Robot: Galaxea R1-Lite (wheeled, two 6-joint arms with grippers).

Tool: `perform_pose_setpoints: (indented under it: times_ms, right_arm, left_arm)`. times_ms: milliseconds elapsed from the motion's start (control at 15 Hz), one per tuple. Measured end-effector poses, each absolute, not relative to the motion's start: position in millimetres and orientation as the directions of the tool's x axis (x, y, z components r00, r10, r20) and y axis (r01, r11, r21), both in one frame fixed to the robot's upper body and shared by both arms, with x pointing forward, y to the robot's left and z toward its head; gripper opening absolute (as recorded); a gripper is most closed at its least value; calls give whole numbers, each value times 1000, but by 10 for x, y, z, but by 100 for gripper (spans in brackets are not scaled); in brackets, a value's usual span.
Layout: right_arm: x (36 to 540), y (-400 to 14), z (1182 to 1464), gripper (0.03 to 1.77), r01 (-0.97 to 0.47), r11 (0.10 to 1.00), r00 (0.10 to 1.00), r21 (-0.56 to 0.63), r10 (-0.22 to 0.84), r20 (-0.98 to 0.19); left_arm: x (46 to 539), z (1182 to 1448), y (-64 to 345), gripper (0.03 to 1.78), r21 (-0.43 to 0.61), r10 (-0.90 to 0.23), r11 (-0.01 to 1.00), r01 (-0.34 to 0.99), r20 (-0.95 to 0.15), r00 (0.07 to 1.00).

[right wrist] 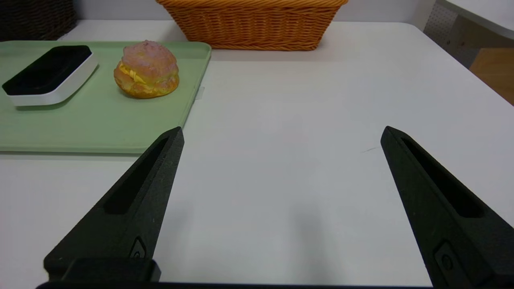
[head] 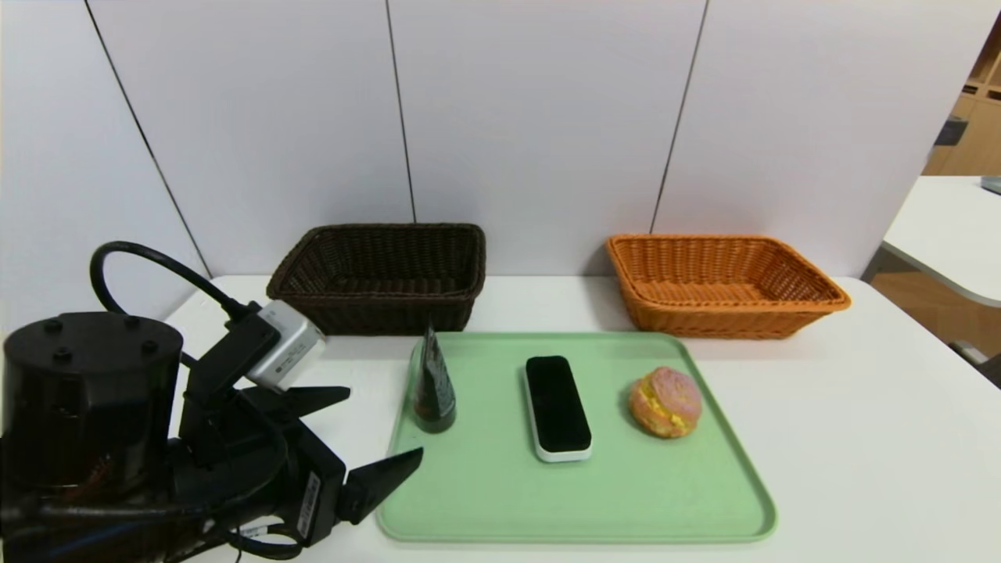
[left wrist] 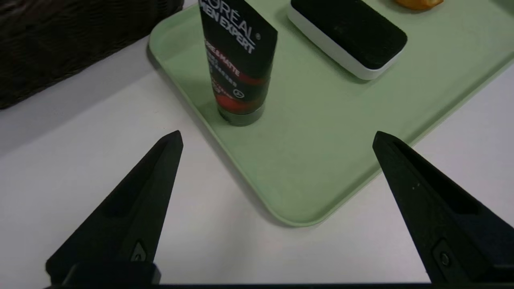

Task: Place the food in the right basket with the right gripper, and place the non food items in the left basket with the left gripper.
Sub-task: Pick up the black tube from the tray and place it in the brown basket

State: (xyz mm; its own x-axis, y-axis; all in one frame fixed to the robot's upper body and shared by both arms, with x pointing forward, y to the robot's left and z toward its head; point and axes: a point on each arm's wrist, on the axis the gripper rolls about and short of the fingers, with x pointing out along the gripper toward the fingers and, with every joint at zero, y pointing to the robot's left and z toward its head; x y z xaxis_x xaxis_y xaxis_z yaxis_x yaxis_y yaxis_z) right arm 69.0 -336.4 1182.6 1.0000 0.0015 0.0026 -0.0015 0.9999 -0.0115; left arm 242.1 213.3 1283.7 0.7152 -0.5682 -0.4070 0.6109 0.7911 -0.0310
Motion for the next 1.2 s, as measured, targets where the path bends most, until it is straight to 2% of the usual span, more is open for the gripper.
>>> perform_pose_setpoints:
  times_ms: [267,467,933,1200]
  right_arm:
    - [690,-3364,11826,170,-1,1000,1000,-11,1,3]
    - [690,-3364,11826,170,-2,1000,1000,-11,2,2]
    - [690,-3364,11826,170,-1,1000,1000,-11,1,3]
    - [690,-3364,11826,170,-1,1000,1000,-11,1,3]
  left_arm:
    - [2468,12725,2012,169,-48,-579,784,619,-417,701]
    - [2565,12649,1874,169,-34,-562,799,601,-402,723]
    - [2758,12399,1581,169,22,-372,914,406,-359,856]
    - [2854,12318,1493,169,2,-332,936,351,-318,888]
